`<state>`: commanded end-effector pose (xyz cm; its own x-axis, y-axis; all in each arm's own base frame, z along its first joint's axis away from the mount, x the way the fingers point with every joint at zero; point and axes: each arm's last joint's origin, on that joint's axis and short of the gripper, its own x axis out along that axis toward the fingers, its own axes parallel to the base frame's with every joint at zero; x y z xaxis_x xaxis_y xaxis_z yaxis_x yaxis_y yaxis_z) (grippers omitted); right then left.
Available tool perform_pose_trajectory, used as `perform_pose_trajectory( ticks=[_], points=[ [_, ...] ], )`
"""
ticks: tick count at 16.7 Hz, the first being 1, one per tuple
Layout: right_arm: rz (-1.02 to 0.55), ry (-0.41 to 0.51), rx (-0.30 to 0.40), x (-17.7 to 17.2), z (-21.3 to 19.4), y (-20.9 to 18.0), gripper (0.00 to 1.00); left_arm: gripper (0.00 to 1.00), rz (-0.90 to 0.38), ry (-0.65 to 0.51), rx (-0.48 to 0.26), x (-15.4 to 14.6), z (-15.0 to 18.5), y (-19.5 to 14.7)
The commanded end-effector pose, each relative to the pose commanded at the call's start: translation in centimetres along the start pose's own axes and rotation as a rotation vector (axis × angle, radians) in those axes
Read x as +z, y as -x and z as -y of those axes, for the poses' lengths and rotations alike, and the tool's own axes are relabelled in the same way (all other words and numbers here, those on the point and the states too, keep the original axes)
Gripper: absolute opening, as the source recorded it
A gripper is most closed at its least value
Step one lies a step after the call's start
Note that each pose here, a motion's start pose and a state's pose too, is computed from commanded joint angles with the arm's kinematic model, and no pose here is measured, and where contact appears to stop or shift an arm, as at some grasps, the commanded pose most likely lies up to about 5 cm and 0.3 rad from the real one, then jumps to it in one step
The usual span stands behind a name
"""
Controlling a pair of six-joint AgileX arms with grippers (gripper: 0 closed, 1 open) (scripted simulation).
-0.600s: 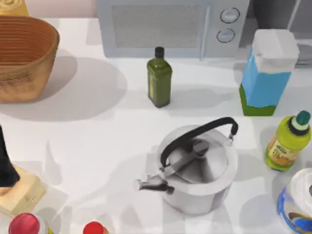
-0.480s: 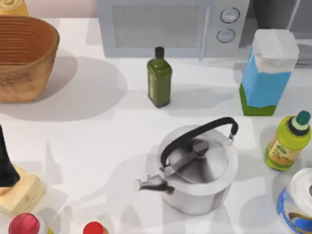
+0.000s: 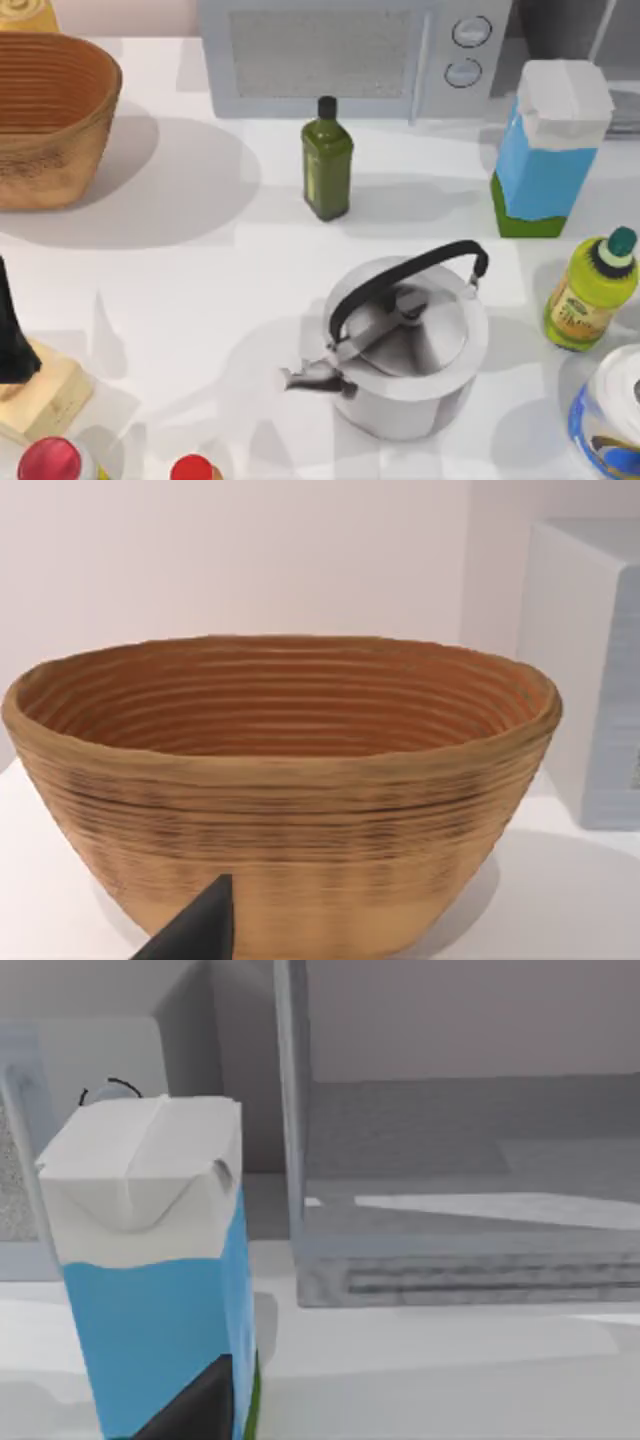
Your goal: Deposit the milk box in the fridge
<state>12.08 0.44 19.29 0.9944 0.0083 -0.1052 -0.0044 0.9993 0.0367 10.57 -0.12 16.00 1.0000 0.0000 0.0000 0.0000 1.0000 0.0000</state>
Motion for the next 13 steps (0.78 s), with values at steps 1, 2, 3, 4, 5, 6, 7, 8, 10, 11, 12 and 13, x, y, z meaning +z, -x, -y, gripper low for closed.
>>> perform_pose_trajectory(
  ticks=[1,2,3,4,5,6,7,8,10,11,12,13],
  points=[
    [-0.024,-0.006,0.001,0.7,-0.2,-0.5,1.0,1.0,0.0,0.0,0.0,0.0,0.0,0.0],
    [-0.05,-0.013,0.002,1.4,-0.4,-1.1,1.0,1.0,0.0,0.0,0.0,0.0,0.0,0.0],
    [-0.078,-0.018,0.003,2.2,-0.7,-1.8,1.0,1.0,0.0,0.0,0.0,0.0,0.0,0.0],
    [-0.107,-0.023,0.004,2.8,-1.0,-2.7,1.0,1.0,0.0,0.0,0.0,0.0,0.0,0.0],
    [-0.137,-0.027,0.004,3.5,-1.4,-3.6,1.0,1.0,0.0,0.0,0.0,0.0,0.0,0.0],
    [-0.167,-0.031,0.005,4.0,-1.8,-4.7,1.0,1.0,0.0,0.0,0.0,0.0,0.0,0.0],
    [-0.198,-0.033,0.005,4.5,-2.2,-5.9,1.0,1.0,0.0,0.0,0.0,0.0,0.0,0.0],
    [-0.229,-0.035,0.004,4.8,-2.8,-7.2,1.0,1.0,0.0,0.0,0.0,0.0,0.0,0.0],
    [-0.29,-0.034,0.003,5.2,-4.0,-9.9,1.0,1.0,0.0,0.0,0.0,0.0,0.0,0.0],
    [-0.32,-0.033,0.002,5.1,-4.6,-11.4,1.0,1.0,0.0,0.0,0.0,0.0,0.0,0.0],
    [-0.349,-0.03,0.001,4.9,-5.3,-12.8,1.0,1.0,0.0,0.0,0.0,0.0,0.0,0.0],
    [-0.378,-0.027,-0.001,4.6,-6.0,-14.1,1.0,1.0,0.0,0.0,0.0,0.0,0.0,0.0]
  ],
)
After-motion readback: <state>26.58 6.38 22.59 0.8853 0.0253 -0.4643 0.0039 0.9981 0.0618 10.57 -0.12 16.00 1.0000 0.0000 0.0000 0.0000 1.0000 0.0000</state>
